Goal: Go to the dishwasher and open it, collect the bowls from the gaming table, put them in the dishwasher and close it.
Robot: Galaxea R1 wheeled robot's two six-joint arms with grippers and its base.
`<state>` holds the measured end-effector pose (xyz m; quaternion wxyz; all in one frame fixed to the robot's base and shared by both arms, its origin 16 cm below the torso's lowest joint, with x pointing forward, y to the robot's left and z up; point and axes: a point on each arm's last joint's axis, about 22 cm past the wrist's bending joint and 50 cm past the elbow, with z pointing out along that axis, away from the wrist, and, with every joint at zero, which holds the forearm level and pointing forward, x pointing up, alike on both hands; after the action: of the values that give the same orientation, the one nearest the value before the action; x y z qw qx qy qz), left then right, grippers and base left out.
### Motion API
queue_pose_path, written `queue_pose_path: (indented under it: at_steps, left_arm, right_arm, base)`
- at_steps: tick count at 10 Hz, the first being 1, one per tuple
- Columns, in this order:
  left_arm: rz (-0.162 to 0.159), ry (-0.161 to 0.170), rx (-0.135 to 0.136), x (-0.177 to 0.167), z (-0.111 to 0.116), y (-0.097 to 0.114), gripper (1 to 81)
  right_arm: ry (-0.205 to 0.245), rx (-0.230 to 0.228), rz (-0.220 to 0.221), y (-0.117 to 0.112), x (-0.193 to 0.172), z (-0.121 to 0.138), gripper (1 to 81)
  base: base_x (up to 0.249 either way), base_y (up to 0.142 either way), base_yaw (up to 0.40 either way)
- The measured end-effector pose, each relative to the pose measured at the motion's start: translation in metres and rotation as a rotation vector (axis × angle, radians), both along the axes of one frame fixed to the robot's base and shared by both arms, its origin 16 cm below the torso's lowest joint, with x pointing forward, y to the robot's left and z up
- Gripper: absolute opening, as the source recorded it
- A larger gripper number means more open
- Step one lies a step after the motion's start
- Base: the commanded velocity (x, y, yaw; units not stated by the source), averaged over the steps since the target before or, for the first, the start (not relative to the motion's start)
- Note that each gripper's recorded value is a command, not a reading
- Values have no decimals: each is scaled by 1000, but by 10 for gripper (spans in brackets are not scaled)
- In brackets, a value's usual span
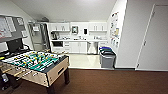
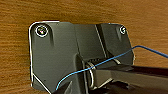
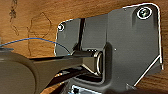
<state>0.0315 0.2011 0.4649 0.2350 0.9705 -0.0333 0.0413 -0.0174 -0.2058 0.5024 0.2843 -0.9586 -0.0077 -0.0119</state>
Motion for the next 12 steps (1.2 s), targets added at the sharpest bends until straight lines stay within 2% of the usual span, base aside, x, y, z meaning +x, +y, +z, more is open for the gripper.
queue_pose_path:
  at_steps: [4,8,10,12]
  left_arm:
    - [-1,0,-4,0,0,-3,811]
    - [-2,12,-7,-10,-1,-6,811]
    - [0,-5,-8,1,1,-7,811]
    - [-2,2,-9,-3,0,-7,811]
  right_arm:
    - [-1,7,1,5,0,1,811]
    - [15,11,3,8,-13,0,811]
    - [-2,11,-2,7,-3,1,811]
    - [2,10,-1,7,-4,1,811]
  base:
    - [0,0,0]
    - [82,0,0]
    - [106,0,0]
    - [118,0,0]
